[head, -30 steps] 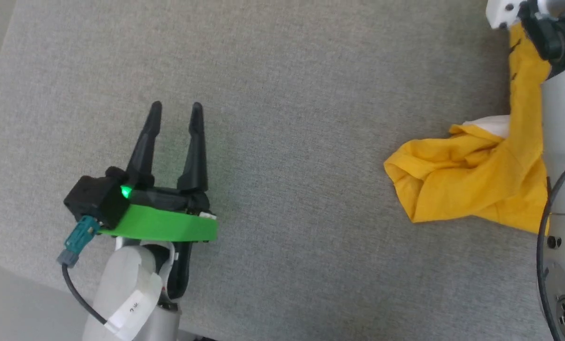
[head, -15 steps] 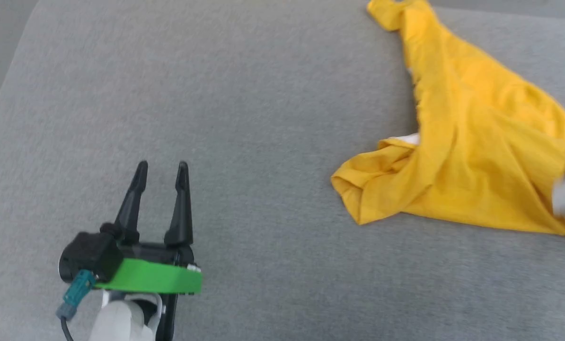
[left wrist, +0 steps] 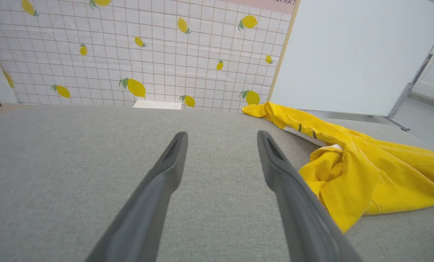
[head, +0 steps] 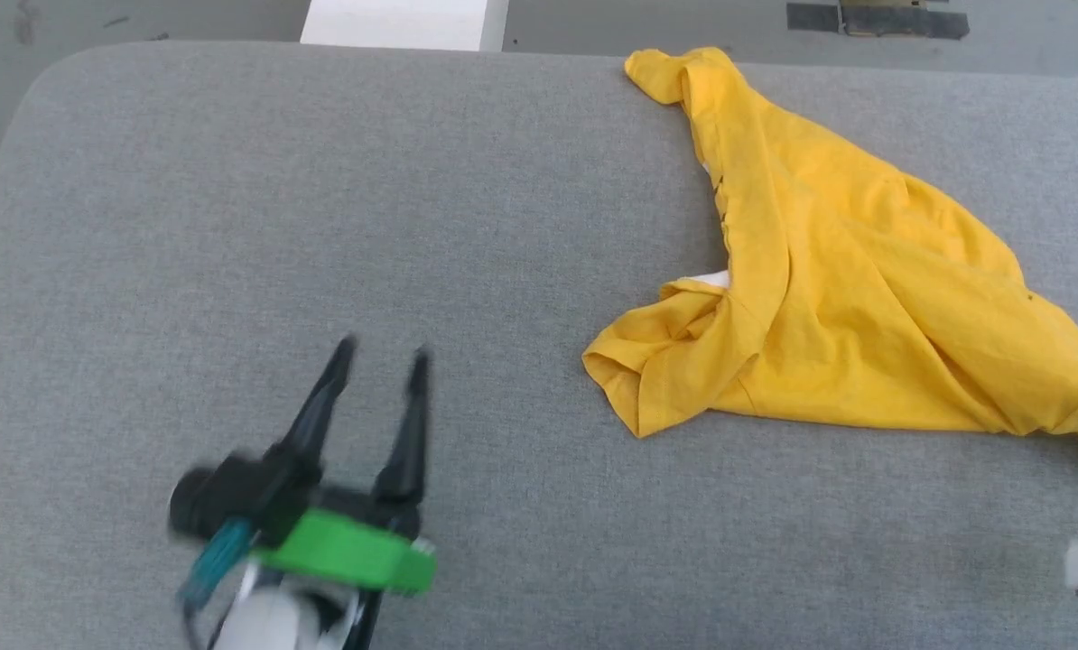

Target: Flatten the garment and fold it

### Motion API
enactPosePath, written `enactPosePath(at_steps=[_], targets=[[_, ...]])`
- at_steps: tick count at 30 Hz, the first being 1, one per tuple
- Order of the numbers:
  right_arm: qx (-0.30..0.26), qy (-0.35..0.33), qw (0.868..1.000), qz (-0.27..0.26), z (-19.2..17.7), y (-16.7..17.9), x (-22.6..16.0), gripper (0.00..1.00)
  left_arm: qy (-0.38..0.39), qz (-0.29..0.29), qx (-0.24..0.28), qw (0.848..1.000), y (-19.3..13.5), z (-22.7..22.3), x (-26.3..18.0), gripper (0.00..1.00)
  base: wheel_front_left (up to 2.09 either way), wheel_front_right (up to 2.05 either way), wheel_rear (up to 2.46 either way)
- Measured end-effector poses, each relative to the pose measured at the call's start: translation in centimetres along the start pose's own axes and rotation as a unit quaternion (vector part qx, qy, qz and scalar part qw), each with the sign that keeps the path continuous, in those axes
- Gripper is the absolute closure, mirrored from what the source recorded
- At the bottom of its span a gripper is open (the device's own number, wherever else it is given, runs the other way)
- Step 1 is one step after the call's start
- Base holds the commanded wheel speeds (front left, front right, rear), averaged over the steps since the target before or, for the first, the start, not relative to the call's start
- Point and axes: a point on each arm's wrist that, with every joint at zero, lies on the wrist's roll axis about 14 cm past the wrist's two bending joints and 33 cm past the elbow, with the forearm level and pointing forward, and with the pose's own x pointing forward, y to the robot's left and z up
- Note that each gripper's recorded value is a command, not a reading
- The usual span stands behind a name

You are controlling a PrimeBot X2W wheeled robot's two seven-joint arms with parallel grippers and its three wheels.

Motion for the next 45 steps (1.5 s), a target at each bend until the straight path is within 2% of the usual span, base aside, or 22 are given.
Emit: enactPosePath(at_steps=[2, 5, 10, 13, 14, 15, 19, 20, 21, 26, 30, 33, 36, 39, 42, 44, 45], targets=[[-0.007, -0.027, 1.0, 0.005, 1.7, 0.5, 1.2, 0.0, 0.009, -0.062, 0.02, 0.998, -2.4, 0.6, 2.6, 0.0, 0.0, 0.0, 0.0], [-0.01, -0.036, 0.999, 0.008, 2.4, 0.8, 2.1, 0.0, 0.072, -0.135, 0.053, 0.987, -5.2, -1.3, 4.4, 0.0, 0.0, 0.0, 0.0], [-0.014, -0.027, 0.999, 0.015, 1.8, 1.5, 3.3, 0.0, 0.167, -0.227, 0.069, 0.957, -9.0, -4.9, 5.8, 0.0, 0.0, 0.0, 0.0], [-0.015, -0.015, 1.0, 0.017, 1.0, 1.6, 3.8, 0.0, 0.213, -0.251, 0.083, 0.94, -9.3, -7.4, 6.3, 0.0, 0.0, 0.0, 0.0], [-0.017, -0.001, 1.0, 0.016, -0.1, 1.6, 4.0, 0.0, 0.256, -0.263, 0.091, 0.926, -9.0, -10.0, 6.4, 0.0, 0.0, 0.0, 0.0], [-0.018, 0.003, 1.0, 0.015, -0.4, 1.5, 4.1, 0.0, 0.271, -0.267, 0.094, 0.92, -8.9, -11.0, 6.3, 0.0, 0.0, 0.0, 0.0], [-0.022, 0.014, 1.0, 0.008, -1.3, 1.0, 4.3, 0.0, 0.303, -0.278, 0.098, 0.906, -8.9, -13.6, 6.5, 0.0, 0.0, 0.0, 0.0], [-0.023, 0.016, 1.0, 0.006, -1.4, 0.9, 4.3, 0.0, 0.305, -0.281, 0.096, 0.905, -8.9, -14.0, 6.6, 0.55, 0.0, 0.0, 0.0], [-0.025, 0.019, 0.999, 0.003, -1.6, 0.7, 4.2, 0.0, 0.305, -0.282, 0.093, 0.905, -9.0, -14.3, 6.8, 1.0, 0.0, 0.0, 0.0], [-0.028, 0.027, 0.999, -0.004, -2.1, 0.2, 4.1, 0.0, 0.299, -0.284, 0.062, 0.909, -9.6, -14.7, 7.3, 1.0, 0.0, 0.0, 0.0], [-0.026, 0.021, 0.999, -0.002, -1.7, 0.3, 4.1, 0.0, 0.268, -0.265, 0.029, 0.926, -9.2, -13.0, 8.1, 1.0, 0.0, 0.0, 0.0], [-0.021, 0.013, 1.0, 0.003, -1.0, 0.7, 4.0, 0.0, 0.225, -0.231, -0.006, 0.947, -7.9, -10.2, 8.6, 1.0, 0.0, 0.0, 0.0], [-0.015, 0.004, 1.0, 0.01, -0.2, 1.2, 4.0, 0.0, 0.175, -0.175, -0.055, 0.967, -5.4, -6.3, 8.4, 1.0, 0.0, 0.0, 0.0], [-0.01, -0.002, 1.0, 0.017, 0.5, 1.7, 3.8, 0.0, 0.145, -0.111, -0.088, 0.979, -2.1, -3.5, 6.8, 1.0, 0.0, 0.0, 0.0], [-0.007, -0.002, 1.0, 0.025, 0.8, 2.2, 3.6, 0.0, 0.127, -0.021, -0.124, 0.984, 2.2, -1.9, 4.1, 1.0, 0.0, 0.0, 0.0], [-0.006, 0.003, 1.0, 0.028, 0.7, 2.4, 3.4, 0.0, 0.117, 0.044, -0.159, 0.979, 4.9, -1.7, 1.9, 1.0, 0.0, 0.0, 0.0], [-0.006, 0.004, 1.0, 0.029, 0.7, 2.5, 3.4, 0.0, 0.124, 0.081, -0.179, 0.973, 6.2, -2.3, 0.4, 1.0, 0.0, 0.0, 0.0]])
